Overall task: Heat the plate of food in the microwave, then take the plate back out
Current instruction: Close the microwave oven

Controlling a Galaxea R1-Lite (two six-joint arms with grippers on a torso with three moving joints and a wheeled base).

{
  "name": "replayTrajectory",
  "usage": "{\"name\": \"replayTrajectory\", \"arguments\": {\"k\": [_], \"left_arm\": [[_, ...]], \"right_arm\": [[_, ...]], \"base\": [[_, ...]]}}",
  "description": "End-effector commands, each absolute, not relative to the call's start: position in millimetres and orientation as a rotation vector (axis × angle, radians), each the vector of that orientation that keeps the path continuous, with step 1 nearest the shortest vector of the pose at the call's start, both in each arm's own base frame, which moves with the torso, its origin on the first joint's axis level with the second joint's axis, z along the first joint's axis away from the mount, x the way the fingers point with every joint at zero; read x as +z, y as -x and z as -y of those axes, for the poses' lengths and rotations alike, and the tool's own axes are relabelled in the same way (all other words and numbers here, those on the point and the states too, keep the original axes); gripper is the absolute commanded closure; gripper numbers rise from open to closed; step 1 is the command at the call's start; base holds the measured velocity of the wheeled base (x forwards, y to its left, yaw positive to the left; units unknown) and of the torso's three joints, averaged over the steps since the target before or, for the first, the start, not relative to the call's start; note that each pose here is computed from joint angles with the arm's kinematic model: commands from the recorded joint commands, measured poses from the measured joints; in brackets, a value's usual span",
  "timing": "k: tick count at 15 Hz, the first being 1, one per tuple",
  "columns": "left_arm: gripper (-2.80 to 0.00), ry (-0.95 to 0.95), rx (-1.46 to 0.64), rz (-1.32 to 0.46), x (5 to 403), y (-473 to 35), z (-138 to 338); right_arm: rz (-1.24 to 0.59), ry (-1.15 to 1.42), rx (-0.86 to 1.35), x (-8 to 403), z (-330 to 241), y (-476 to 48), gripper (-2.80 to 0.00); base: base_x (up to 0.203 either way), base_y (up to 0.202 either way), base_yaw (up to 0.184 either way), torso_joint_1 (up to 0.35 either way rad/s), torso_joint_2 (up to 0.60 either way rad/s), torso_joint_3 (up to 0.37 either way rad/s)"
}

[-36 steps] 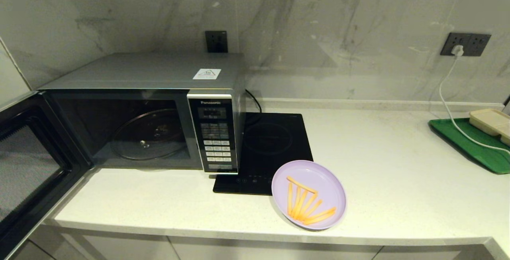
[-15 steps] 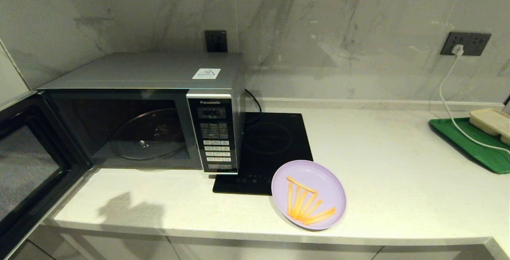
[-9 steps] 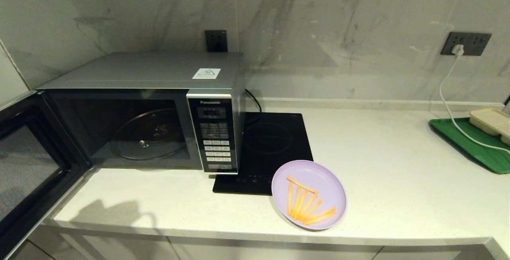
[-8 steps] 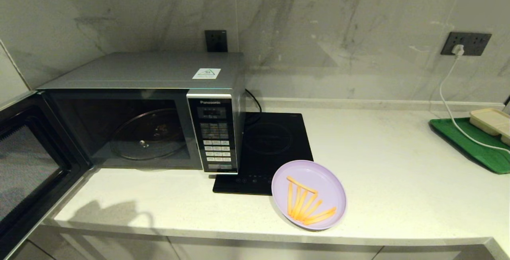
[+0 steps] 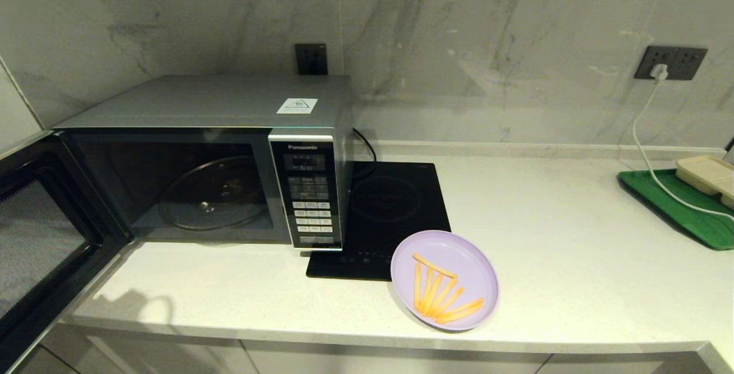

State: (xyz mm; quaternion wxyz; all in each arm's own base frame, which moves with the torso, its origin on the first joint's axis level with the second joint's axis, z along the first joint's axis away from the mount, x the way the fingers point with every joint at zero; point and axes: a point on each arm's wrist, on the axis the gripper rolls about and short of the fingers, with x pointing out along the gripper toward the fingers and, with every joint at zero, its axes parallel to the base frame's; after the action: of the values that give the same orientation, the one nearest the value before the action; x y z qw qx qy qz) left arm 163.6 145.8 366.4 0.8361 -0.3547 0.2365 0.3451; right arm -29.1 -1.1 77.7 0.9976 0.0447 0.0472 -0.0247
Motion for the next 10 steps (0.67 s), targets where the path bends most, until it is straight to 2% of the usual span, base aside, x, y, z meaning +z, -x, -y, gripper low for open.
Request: {"name": "replayTrajectory", "arguments": {"k": [1,10], "left_arm": [[0.00,0.783,0.802,-0.569,345.9,-172.1,-180.7],[0.00,0.826,0.837,-0.676,317.4,-177.1,-216.5]], "right_arm": [[-0.096,-0.090,-0.050,77.6,1.0,29.1,0.00],[-0.096,-0.090,-0.049,77.6,1.1,29.1,0.00]], "base": [[0.000,0.000,0.000,0.000,0.00,0.000],[0.000,0.000,0.000,0.000,0.00,0.000]]}}
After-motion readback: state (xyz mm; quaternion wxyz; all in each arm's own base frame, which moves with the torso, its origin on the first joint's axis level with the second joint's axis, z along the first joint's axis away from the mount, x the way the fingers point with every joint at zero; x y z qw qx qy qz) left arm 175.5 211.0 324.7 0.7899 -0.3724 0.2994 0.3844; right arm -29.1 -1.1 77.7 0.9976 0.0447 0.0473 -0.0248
